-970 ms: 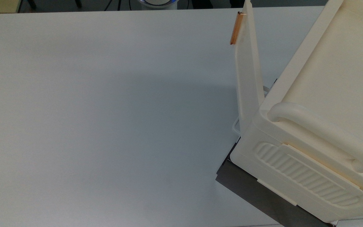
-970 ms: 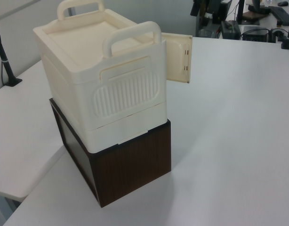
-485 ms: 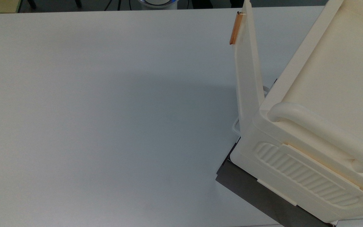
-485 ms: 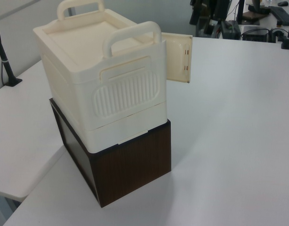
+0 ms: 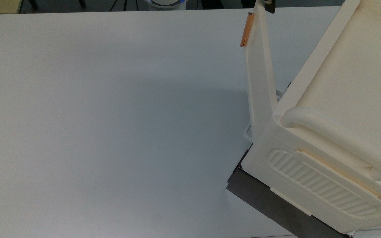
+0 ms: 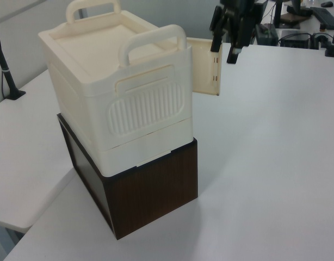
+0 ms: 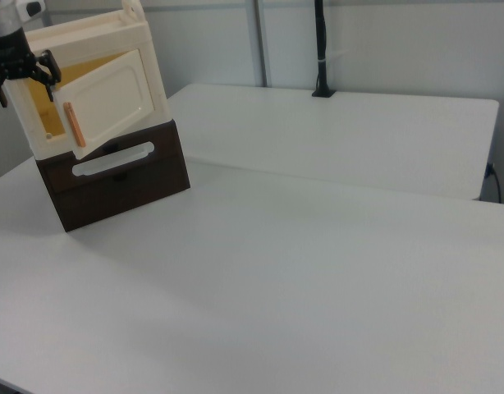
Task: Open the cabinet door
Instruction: 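Pull the door tab outward, swinging the door open on its hinge, then push the door further open and release, lifting the gripper away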
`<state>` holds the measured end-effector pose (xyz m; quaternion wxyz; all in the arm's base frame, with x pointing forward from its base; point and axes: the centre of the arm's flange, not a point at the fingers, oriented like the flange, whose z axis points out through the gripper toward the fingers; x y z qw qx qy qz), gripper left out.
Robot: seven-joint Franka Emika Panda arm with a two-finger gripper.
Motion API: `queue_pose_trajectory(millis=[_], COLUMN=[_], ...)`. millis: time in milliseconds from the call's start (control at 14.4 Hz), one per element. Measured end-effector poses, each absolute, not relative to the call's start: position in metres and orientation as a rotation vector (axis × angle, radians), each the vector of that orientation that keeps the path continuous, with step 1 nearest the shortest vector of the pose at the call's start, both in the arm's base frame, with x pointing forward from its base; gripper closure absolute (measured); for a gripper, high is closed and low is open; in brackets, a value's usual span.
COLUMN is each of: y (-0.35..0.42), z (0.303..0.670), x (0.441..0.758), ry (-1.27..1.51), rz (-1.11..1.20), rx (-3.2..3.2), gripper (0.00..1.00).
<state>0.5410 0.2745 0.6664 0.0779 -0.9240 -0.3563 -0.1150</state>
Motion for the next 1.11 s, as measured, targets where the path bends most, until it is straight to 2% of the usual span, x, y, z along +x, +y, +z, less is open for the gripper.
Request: queue_pose_trajectory(millis=[208, 693, 1109], y=[0.254, 0.172, 0.09], z=[0.656, 0.658, 0.661], x=[0.558, 0.588, 0.624], ry=[-1.009, -0.828, -0.617], rz=[-0.327, -0.354, -0.559], rx=[-2.798, -2.903, -2.964], gripper=[0.0, 0.0, 0.0])
